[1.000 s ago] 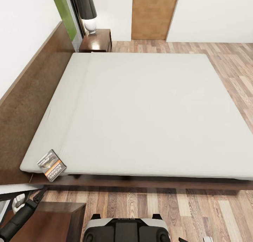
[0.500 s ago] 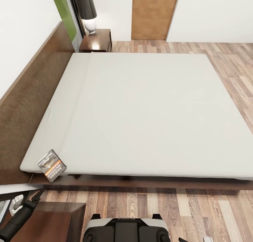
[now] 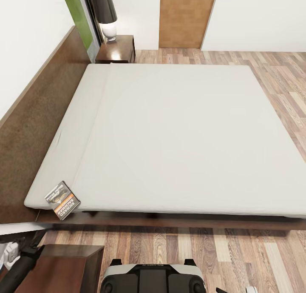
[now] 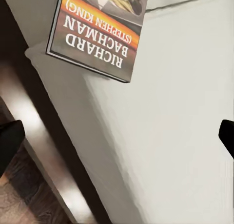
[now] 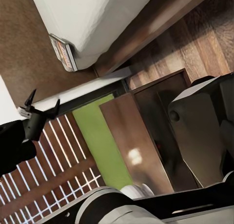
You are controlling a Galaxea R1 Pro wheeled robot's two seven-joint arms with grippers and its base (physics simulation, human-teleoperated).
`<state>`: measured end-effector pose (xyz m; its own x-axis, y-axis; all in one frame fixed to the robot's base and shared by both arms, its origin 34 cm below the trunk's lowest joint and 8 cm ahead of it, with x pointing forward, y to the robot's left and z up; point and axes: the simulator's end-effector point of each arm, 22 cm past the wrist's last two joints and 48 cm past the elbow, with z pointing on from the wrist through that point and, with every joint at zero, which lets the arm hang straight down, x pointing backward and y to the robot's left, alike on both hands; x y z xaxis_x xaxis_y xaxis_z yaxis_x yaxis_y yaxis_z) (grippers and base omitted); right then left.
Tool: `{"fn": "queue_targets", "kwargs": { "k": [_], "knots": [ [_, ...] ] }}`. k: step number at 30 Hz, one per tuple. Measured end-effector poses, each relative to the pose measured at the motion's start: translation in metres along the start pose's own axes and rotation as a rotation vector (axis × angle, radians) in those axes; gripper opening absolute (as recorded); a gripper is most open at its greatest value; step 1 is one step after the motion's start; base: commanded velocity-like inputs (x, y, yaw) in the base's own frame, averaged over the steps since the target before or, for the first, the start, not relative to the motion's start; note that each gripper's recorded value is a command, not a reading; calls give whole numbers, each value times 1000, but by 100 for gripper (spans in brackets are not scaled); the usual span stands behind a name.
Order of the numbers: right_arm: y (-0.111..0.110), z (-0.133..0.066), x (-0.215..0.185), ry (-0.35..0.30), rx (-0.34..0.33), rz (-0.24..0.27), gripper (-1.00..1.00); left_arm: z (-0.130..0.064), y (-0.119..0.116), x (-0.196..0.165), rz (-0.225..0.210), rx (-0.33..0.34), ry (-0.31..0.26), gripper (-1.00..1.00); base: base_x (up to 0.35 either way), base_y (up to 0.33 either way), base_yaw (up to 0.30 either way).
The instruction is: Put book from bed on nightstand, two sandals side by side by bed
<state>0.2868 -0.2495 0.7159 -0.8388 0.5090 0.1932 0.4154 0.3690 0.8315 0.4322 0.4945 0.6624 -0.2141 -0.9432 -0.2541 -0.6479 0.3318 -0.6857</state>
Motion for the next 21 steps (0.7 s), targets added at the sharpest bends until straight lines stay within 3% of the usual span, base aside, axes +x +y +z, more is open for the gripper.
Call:
{"fn": "queue_targets", "kwargs": {
  "k": [7,9,12,13,21],
  "knots": [
    [0,0,0,0,-1,-1,100,-1,-2,1,-34,10,0,100,0,0,0],
    [0,0,0,-1,0,-1,100,0,-11,4,-73,47,23,100,0,0,0],
    [0,0,0,-1,0,-1,100,0,-23,4,-81,97,26,100,0,0,0],
    [0,0,0,-1,1,-1,100,-1,-36,2,-85,155,26,100,0,0,0],
    [0,0,0,-1,1,-2,100,-6,-59,0,-84,259,22,100,0,0,0]
  ]
}}
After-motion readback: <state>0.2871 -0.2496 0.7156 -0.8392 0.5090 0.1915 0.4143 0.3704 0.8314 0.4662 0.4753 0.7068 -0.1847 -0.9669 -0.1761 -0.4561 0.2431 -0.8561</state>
